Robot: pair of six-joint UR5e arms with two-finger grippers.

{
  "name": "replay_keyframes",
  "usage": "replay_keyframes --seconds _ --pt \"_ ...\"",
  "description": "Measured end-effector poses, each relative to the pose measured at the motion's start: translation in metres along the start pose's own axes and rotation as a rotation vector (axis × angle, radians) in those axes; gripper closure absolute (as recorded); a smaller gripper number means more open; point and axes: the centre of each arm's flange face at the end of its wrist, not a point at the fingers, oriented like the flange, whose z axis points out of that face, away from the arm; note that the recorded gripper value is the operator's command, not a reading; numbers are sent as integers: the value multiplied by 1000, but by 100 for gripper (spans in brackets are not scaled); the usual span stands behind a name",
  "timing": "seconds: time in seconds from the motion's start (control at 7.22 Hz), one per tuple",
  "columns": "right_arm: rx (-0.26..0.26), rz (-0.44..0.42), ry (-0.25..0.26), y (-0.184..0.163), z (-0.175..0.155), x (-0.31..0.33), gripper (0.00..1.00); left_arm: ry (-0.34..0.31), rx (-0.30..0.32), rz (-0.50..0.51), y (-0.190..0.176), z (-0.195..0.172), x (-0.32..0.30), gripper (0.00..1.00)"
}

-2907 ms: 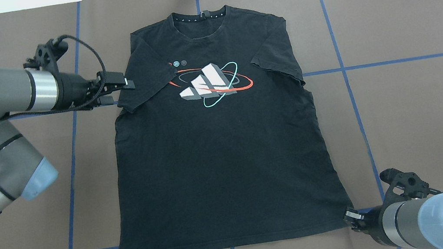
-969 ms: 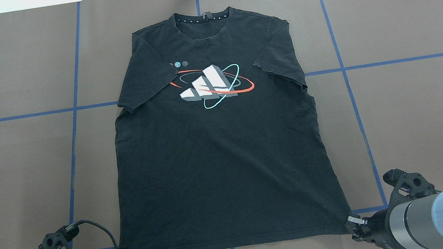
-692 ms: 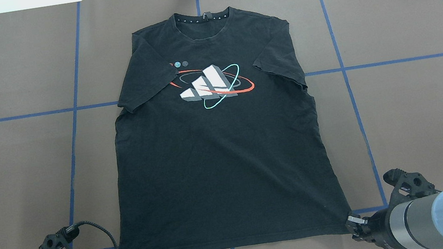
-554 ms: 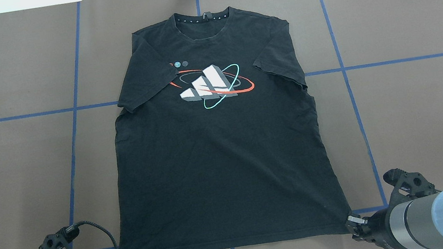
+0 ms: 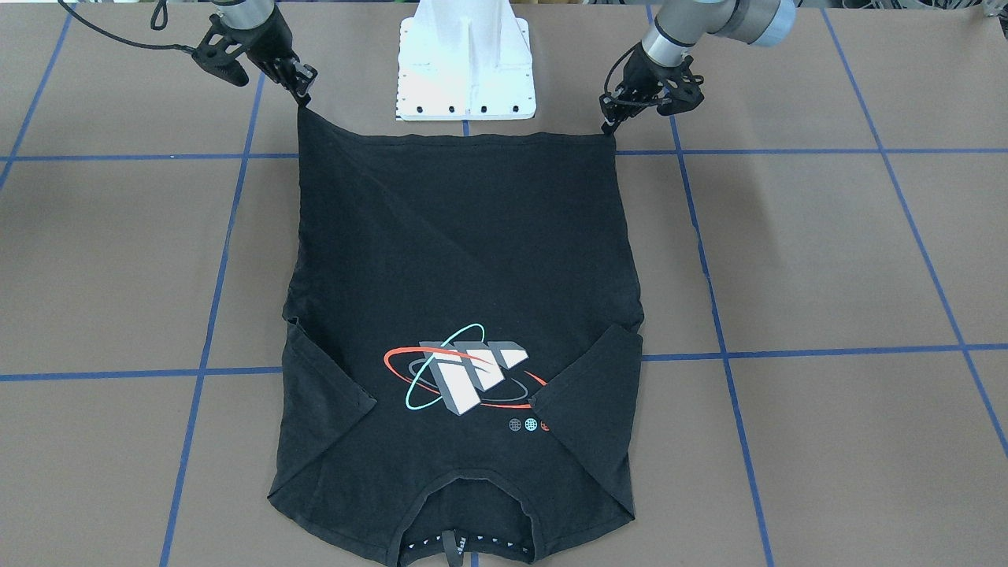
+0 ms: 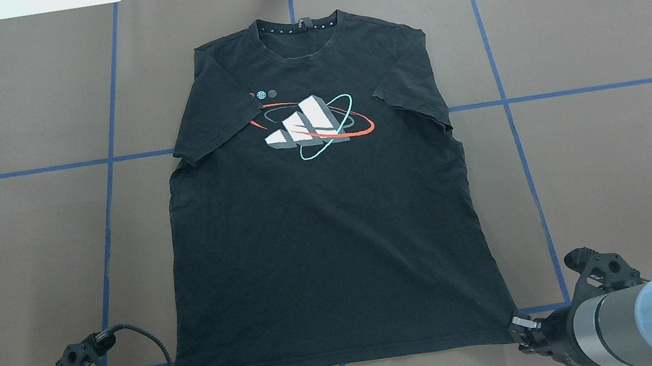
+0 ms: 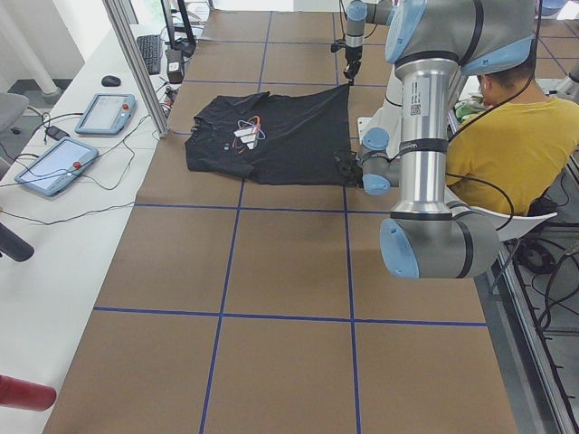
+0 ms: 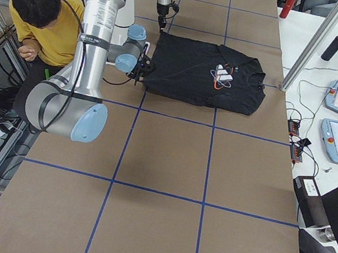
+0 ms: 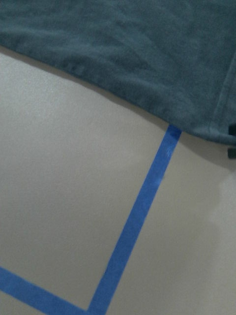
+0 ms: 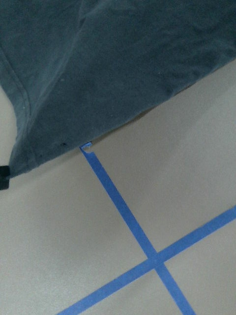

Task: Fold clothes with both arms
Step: 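Grasp both hem corners with the left and right grippers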

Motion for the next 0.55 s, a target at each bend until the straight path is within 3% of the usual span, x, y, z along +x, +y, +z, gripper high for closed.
replay_keyframes --seconds 0.28,0.55 --pt "3 3 0 -2 0 1 100 30 -8 -4 2 -14 11 100" --pt "4 6 0 -6 -10 5 100 64 -30 -5 8 -50 22 100"
